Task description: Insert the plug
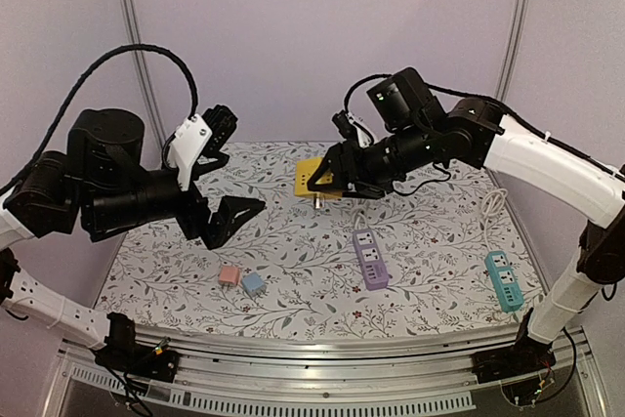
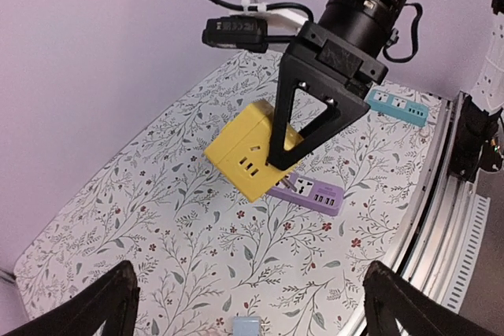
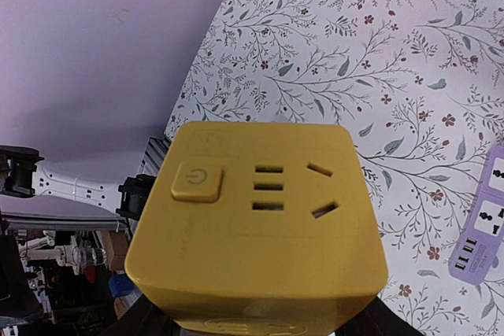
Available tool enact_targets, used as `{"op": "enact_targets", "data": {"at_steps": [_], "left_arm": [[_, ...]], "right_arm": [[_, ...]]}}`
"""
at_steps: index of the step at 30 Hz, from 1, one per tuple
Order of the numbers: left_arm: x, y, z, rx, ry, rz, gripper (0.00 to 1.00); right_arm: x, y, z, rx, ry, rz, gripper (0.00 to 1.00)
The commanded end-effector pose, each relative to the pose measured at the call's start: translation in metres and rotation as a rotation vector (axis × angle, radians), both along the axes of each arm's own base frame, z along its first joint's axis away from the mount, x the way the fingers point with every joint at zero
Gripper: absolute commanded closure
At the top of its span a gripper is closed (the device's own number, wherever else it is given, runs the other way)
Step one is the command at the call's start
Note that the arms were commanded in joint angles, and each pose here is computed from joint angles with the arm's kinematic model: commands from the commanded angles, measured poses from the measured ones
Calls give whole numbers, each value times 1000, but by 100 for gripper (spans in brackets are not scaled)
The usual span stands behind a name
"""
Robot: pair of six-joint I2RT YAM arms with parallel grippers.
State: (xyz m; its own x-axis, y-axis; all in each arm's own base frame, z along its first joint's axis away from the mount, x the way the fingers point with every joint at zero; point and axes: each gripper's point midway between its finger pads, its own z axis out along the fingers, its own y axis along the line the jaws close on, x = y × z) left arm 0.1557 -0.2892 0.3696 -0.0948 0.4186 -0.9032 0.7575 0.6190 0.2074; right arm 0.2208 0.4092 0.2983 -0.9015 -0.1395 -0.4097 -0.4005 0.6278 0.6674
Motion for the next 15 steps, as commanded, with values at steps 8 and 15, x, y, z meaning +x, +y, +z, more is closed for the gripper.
{"op": "enact_targets", "data": {"at_steps": [8, 15], "left_arm": [[8, 15, -11, -170, 439, 186, 0], [12, 1, -23, -67, 592, 228, 2]], "right_arm": [[27, -19, 11, -106, -400, -9, 74], [13, -10, 5, -191, -658, 76, 78]]}}
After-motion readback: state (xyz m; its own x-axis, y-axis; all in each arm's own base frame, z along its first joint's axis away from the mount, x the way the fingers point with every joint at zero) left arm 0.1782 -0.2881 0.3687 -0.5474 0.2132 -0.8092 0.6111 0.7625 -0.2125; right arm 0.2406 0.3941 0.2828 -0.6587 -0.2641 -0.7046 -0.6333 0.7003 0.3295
